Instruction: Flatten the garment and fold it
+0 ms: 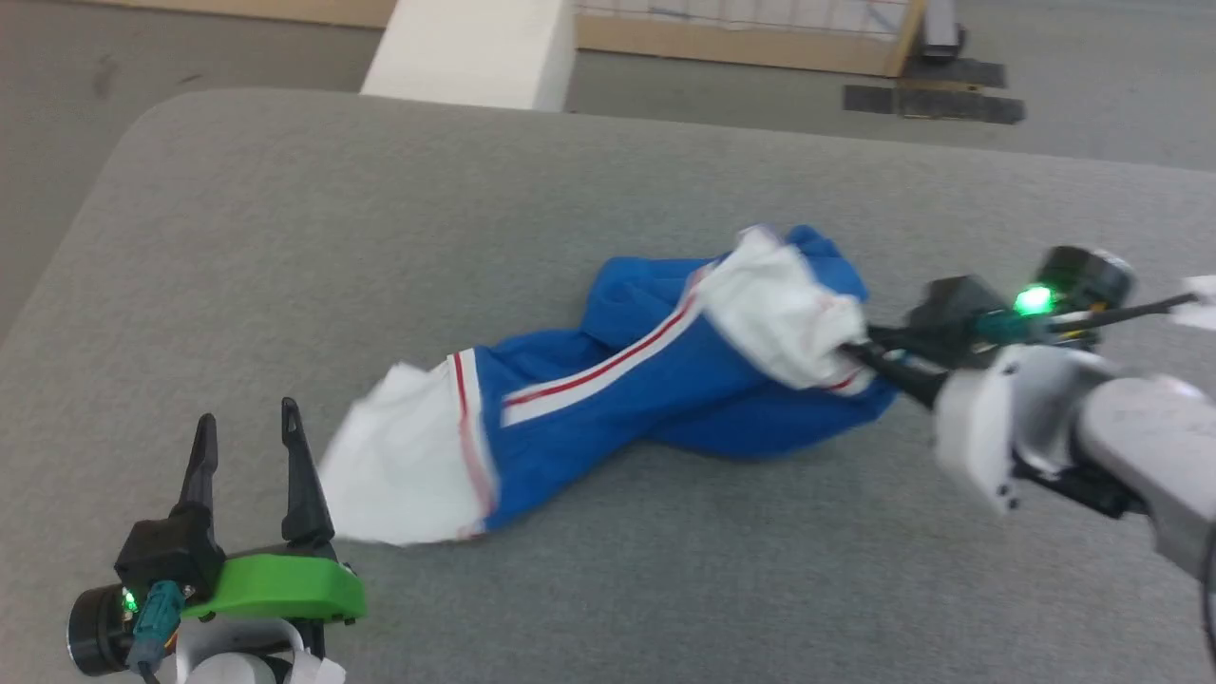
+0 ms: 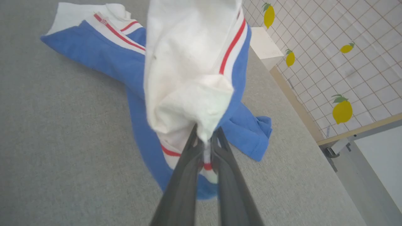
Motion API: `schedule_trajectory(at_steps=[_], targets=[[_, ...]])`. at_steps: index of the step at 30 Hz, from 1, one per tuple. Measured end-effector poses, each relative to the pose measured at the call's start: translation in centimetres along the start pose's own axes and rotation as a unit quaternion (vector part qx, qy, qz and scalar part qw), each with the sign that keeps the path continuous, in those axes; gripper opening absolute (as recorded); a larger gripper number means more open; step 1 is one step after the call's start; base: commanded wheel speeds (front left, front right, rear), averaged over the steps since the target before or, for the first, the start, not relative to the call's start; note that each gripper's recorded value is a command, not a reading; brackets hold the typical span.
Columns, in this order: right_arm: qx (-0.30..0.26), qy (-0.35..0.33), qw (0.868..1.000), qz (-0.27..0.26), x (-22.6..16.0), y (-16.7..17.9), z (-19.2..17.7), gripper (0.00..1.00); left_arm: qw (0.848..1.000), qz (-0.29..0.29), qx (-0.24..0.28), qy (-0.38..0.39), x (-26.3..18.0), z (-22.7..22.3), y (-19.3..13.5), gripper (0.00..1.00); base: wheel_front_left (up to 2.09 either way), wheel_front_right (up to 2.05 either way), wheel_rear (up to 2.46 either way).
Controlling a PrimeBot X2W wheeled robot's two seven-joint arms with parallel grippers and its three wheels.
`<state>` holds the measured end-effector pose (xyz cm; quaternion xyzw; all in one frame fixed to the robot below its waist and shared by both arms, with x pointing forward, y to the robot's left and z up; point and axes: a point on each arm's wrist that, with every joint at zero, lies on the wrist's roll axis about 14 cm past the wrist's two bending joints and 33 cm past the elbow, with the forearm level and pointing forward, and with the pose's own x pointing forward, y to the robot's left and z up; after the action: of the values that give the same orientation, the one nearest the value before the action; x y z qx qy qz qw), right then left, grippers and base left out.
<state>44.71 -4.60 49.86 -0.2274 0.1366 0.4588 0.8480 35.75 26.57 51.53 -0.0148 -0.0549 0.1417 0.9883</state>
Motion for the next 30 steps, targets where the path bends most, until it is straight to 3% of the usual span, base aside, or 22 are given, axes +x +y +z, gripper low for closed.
schedule_trajectory(at_steps=[5, 10, 13, 17, 18, 19, 24, 30], targets=[[0.025, 0.061, 0.994, -0.083, -5.9, -3.3, -6.1, 0.00, 0.999, -0.041, -0.012, -0.001, 0.9, -0.2, -3.0, 1.00, 0.00, 0.00, 0.00], [0.114, 0.137, 0.977, -0.121, -10.7, -1.6, -14.1, 0.00, 0.998, -0.064, -0.018, 0.001, 1.3, -0.4, -4.8, 1.00, 0.00, 0.00, 0.00], [0.169, 0.179, 0.959, -0.141, -13.0, 0.1, -18.4, 0.00, 0.997, -0.068, -0.019, 0.004, 1.5, -0.7, -5.1, 1.00, 0.00, 0.00, 0.00], [0.219, 0.172, 0.946, -0.164, -13.6, 1.4, -20.2, 0.00, 0.997, -0.069, -0.019, 0.008, 1.4, -1.0, -5.2, 1.00, 0.00, 0.00, 0.00], [0.228, 0.155, 0.945, -0.179, -13.6, 1.0, -19.9, 0.34, 0.997, -0.069, -0.019, 0.008, 1.4, -1.0, -5.2, 1.00, 0.00, 0.00, 0.00], [0.236, 0.137, 0.942, -0.195, -13.7, 0.5, -19.7, 1.00, 0.997, -0.070, -0.019, 0.008, 1.4, -0.9, -5.2, 1.00, 0.00, 0.00, 0.00], [0.215, 0.078, 0.941, -0.248, -14.8, -2.0, -17.6, 1.00, 0.997, -0.073, -0.016, 0.006, 0.8, -0.7, -5.3, 1.00, 0.00, 0.00, 0.00], [0.145, 0.014, 0.944, -0.296, -17.1, -5.9, -12.5, 1.00, 0.997, -0.077, -0.010, -0.005, 0.1, 0.1, -5.4, 1.00, 0.00, 0.00, 0.00]])
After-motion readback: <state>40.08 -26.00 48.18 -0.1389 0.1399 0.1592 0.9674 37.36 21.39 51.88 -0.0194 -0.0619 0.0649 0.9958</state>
